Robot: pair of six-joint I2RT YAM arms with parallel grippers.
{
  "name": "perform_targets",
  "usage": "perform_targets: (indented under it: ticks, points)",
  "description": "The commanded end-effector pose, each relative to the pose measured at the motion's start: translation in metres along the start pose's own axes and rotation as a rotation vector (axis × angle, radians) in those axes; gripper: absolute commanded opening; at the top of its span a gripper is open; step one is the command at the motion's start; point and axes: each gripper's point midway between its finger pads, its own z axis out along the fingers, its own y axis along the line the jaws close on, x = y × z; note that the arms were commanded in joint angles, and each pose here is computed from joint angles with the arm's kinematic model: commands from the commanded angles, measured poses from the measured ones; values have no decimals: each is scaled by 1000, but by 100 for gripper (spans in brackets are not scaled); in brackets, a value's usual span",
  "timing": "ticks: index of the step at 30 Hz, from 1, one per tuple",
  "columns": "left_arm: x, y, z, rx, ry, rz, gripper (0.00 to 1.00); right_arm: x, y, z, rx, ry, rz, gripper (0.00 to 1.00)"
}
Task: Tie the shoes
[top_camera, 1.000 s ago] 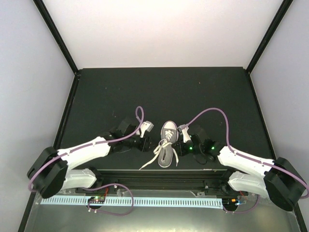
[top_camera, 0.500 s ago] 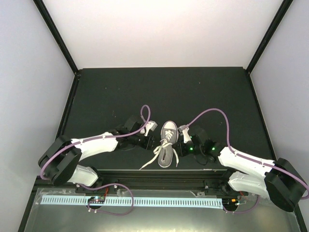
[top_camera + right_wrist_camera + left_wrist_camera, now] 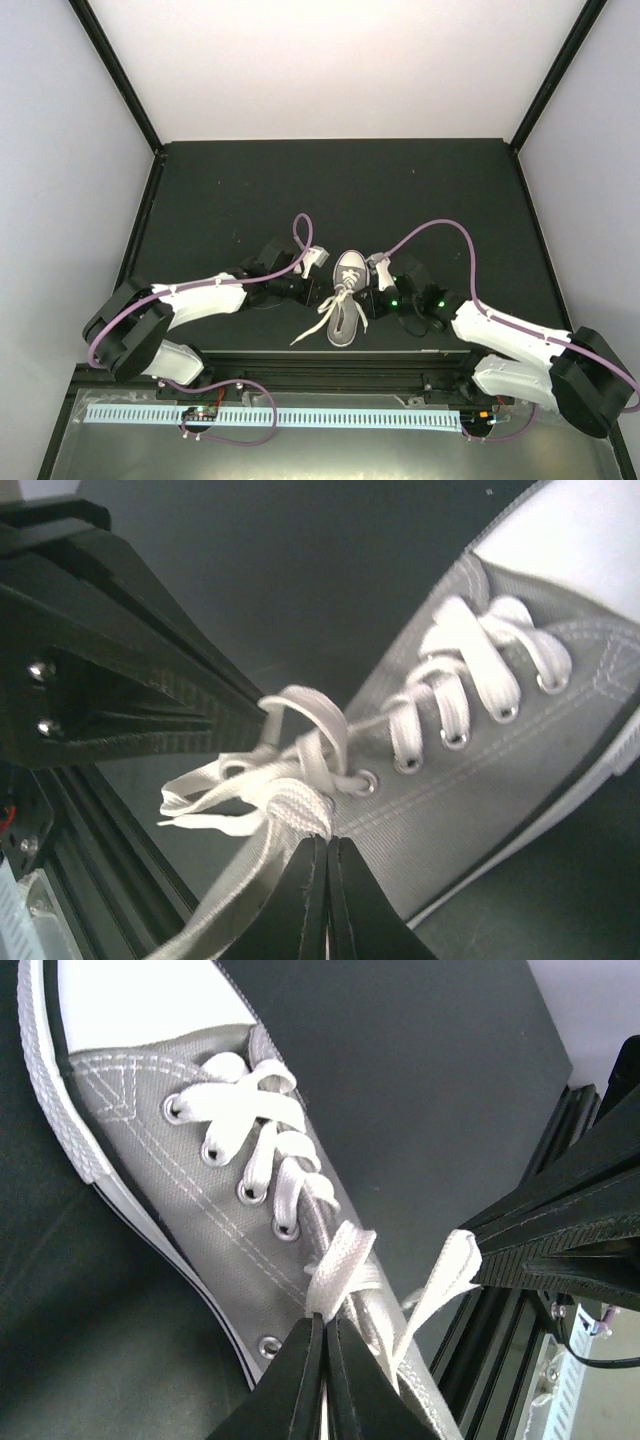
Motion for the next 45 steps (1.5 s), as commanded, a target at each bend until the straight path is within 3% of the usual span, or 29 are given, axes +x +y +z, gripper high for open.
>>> perform_targets:
  ticks: [1, 22, 35, 45]
  points:
    - [-19, -15, -8, 52, -77, 34, 2, -26, 20, -1, -55, -53, -31, 2]
    - [-17, -12, -5, 50, -77, 32, 2, -20, 23, 26, -79, 14, -25, 2]
    - [-9, -43, -13, 139, -98, 169, 2, -23, 12, 38, -26, 14, 39, 2]
    - [14, -28, -3, 91, -5, 133, 1, -27, 11, 29, -24, -38, 36, 2]
